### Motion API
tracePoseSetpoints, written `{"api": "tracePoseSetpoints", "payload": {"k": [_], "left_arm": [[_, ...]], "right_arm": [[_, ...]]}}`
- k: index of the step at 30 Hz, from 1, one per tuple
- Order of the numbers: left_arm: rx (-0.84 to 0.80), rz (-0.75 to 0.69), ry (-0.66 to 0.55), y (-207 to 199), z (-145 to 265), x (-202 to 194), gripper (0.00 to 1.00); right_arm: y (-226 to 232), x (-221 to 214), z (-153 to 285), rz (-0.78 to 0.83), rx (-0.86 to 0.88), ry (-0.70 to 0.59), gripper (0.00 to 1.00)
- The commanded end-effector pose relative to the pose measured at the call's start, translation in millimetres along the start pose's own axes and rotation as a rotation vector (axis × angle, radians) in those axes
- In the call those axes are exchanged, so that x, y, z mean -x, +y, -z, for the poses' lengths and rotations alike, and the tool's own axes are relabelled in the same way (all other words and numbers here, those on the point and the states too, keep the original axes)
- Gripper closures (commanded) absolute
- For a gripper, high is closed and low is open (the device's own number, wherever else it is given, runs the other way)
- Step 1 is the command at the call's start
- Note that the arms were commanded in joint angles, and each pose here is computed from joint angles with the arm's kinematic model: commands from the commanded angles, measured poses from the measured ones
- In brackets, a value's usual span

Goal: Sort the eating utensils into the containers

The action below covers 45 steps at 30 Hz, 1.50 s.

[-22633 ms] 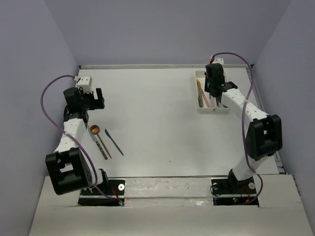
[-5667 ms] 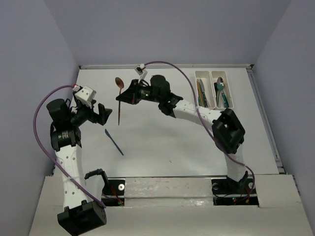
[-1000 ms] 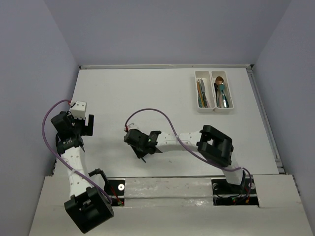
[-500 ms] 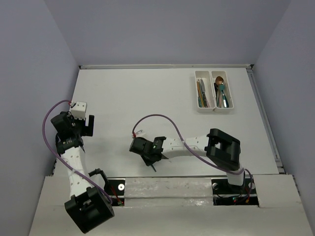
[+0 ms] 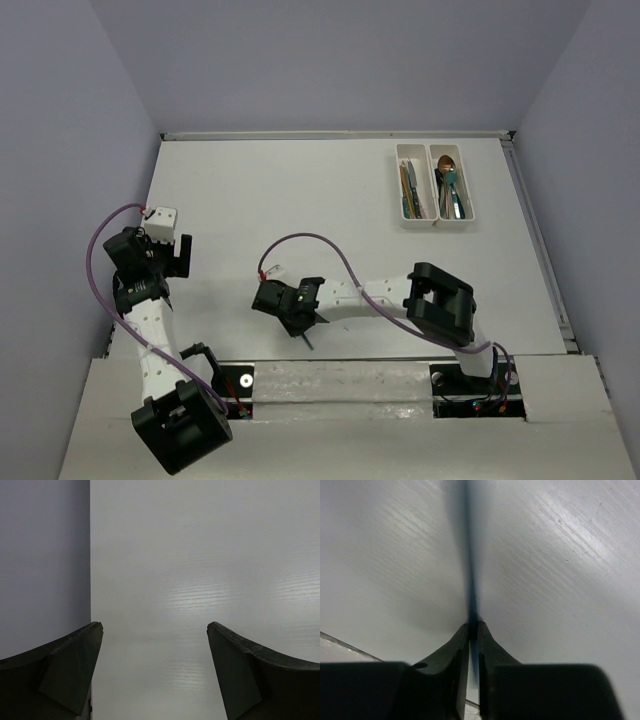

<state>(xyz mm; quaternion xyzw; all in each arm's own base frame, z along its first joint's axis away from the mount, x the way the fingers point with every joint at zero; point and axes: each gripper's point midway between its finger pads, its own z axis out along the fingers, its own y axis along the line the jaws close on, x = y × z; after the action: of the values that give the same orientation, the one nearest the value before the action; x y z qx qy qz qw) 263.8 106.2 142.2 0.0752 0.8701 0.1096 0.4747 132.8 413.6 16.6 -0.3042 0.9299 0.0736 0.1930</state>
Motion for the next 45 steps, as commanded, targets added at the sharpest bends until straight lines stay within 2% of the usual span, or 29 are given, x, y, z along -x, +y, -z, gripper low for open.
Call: {"api": "tracePoseSetpoints", "payload": {"k": [1,5,12,20,35,40,44,45], "left_arm": [[-0.003,-0.020,-0.020,-1,0,1,0.01],[-0.001,-0.030,-0.020,-1,0,-1,0.01],[-0.006,-0.031,-0.012,-4,0,-6,0.01],[0.001,-0.046,-0.003,-4,2,-10,0.01],[-0.004,-0.050,0.010,-5,-1,-15,0.01],[-0.012,-0.043,0.011,-6,-3,-17,0.01],[-0.024,-0.040,0.026,-9,-6,-22,0.01],[-0.027,-0.042,0.030,-9,-6,-23,0.01]], "right_arm": [[-41,-72,-51,0.057,-0.181,0.208,1.00],[-47,-70,-49,0.036,-0.213,0.183,1.00],[-58,-43,-37,-0.007,-0.253,0.046,1.00],[-62,-8,-23,-0.067,-0.167,-0.095,1.00],[-68,24,-1,-0.146,-0.070,-0.257,1.00],[-87,45,10,-0.182,-0.069,-0.316,1.00],[-134,85,35,-0.228,-0.112,-0.404,1.00],[-146,101,53,-0.227,-0.116,-0.452,1.00]]}}
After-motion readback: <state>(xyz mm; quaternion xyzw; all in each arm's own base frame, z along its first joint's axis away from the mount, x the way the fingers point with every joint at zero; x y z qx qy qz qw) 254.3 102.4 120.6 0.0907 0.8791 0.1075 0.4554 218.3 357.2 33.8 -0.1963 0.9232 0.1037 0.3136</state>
